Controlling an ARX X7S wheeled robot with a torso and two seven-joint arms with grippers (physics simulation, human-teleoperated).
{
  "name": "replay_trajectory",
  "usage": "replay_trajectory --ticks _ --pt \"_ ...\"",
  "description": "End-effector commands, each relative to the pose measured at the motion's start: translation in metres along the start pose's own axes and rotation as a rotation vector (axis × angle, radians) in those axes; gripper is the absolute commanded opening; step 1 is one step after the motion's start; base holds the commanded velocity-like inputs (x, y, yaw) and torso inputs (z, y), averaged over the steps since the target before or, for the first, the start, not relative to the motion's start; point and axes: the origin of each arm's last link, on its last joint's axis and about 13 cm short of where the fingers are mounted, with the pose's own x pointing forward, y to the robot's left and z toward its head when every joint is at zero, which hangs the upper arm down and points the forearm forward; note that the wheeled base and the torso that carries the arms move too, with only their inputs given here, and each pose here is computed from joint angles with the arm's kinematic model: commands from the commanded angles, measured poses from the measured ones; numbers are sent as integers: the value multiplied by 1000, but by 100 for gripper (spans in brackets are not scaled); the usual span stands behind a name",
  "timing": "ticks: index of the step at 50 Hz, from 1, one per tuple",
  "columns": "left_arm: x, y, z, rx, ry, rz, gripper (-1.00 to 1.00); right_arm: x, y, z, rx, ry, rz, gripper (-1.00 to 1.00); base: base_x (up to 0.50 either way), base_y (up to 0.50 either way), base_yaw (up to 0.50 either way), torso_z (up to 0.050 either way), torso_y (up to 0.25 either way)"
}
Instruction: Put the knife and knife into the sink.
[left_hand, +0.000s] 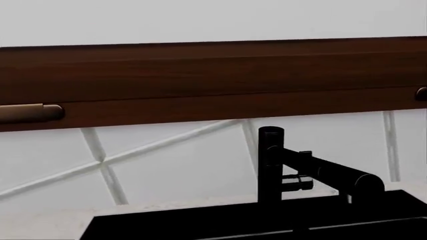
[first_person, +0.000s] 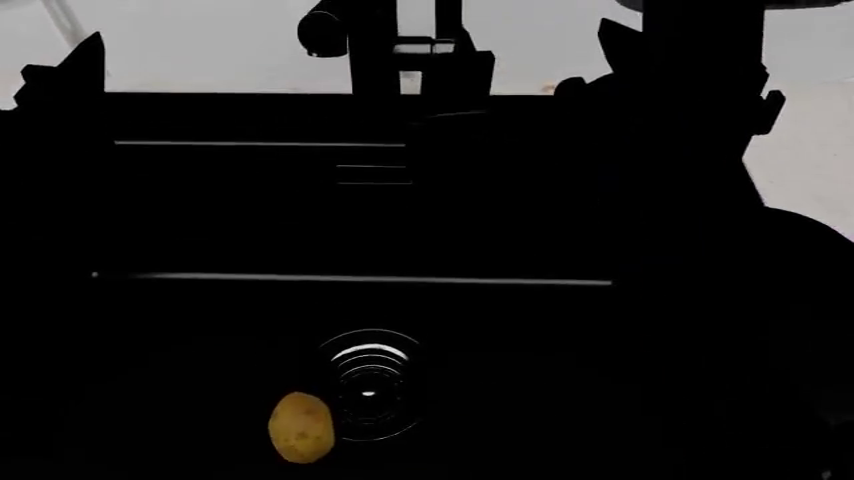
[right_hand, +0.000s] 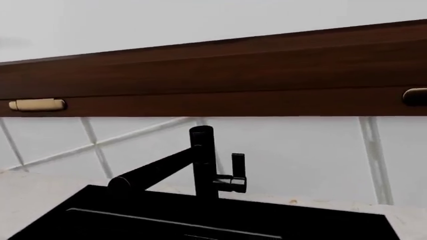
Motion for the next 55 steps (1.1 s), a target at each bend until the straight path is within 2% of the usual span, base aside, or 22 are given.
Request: replay_trajectory --ticks 1,7,28,35,55 --pt "-1 -1 -1 -6 1 -3 100 -1 1 -2 9 8 14 100 242 0 0 0 0" --pt "0 -1 -1 -10 4 -2 100 0 0 -3 14 16 2 100 271 73 0 0 0" --pt "-1 1 -5 -30 5 1 100 1 2 -5 31 16 21 100 0 0 0 0 0" --pt "1 1 -6 -31 5 0 100 2 1 -5 44 14 18 100 453 68 0 0 0" --pt "2 2 -10 -36 11 2 100 2 0 -6 65 4 13 100 0 0 0 0 1"
